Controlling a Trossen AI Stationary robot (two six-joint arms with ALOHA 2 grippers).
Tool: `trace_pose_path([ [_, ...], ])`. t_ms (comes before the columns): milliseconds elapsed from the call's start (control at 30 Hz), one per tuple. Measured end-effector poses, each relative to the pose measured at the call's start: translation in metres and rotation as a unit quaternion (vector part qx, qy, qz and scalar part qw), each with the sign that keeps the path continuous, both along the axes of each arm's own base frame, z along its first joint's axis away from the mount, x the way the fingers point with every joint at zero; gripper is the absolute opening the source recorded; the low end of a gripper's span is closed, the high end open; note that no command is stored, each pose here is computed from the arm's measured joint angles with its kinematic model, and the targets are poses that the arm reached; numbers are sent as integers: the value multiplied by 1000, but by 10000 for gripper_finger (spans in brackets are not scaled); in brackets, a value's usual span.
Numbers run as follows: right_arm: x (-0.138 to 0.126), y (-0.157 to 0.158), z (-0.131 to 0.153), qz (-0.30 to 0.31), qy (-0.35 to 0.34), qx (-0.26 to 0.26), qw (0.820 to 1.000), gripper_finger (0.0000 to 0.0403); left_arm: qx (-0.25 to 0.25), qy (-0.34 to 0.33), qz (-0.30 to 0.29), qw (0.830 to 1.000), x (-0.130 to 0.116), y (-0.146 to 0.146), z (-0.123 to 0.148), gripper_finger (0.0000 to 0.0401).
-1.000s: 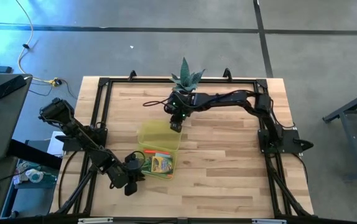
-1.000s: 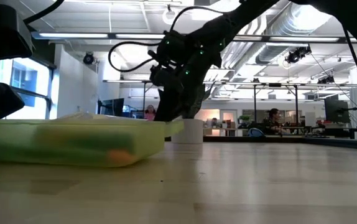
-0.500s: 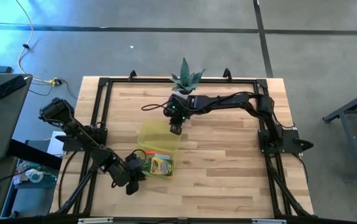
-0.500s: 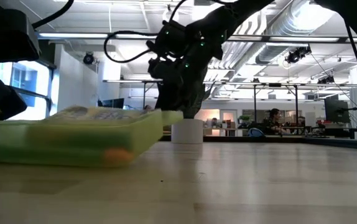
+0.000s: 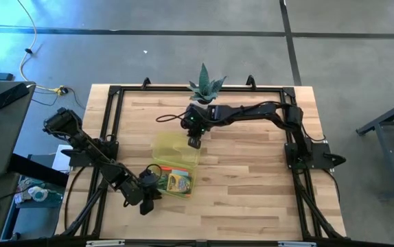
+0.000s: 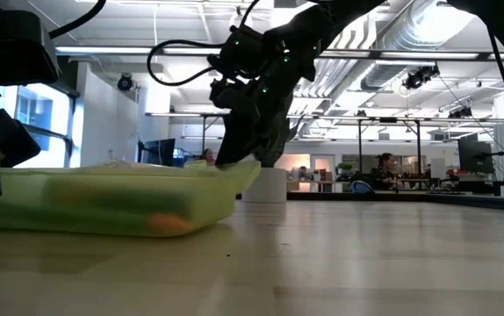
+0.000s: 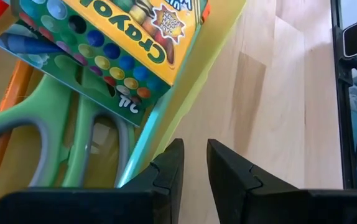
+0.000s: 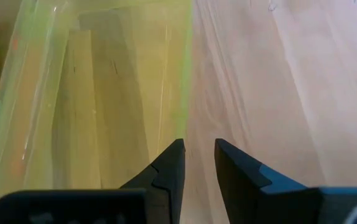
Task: Pack school essentials
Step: Close the yellow supply box
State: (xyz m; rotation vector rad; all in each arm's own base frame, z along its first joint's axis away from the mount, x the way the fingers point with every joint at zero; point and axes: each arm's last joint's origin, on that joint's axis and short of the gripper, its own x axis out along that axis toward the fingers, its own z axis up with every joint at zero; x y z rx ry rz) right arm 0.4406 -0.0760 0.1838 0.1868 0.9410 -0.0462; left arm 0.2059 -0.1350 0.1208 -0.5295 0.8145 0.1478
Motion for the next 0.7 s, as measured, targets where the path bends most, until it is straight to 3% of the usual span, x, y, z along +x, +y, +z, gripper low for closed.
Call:
trace_pose_path([
  [467, 1, 24, 7, 20, 4, -86, 996, 82, -23, -7, 29, 999, 4, 4, 1, 62],
  [700, -3, 28, 26, 19, -13, -92, 996, 82, -25, -12, 39, 999, 7, 7, 2, 62],
])
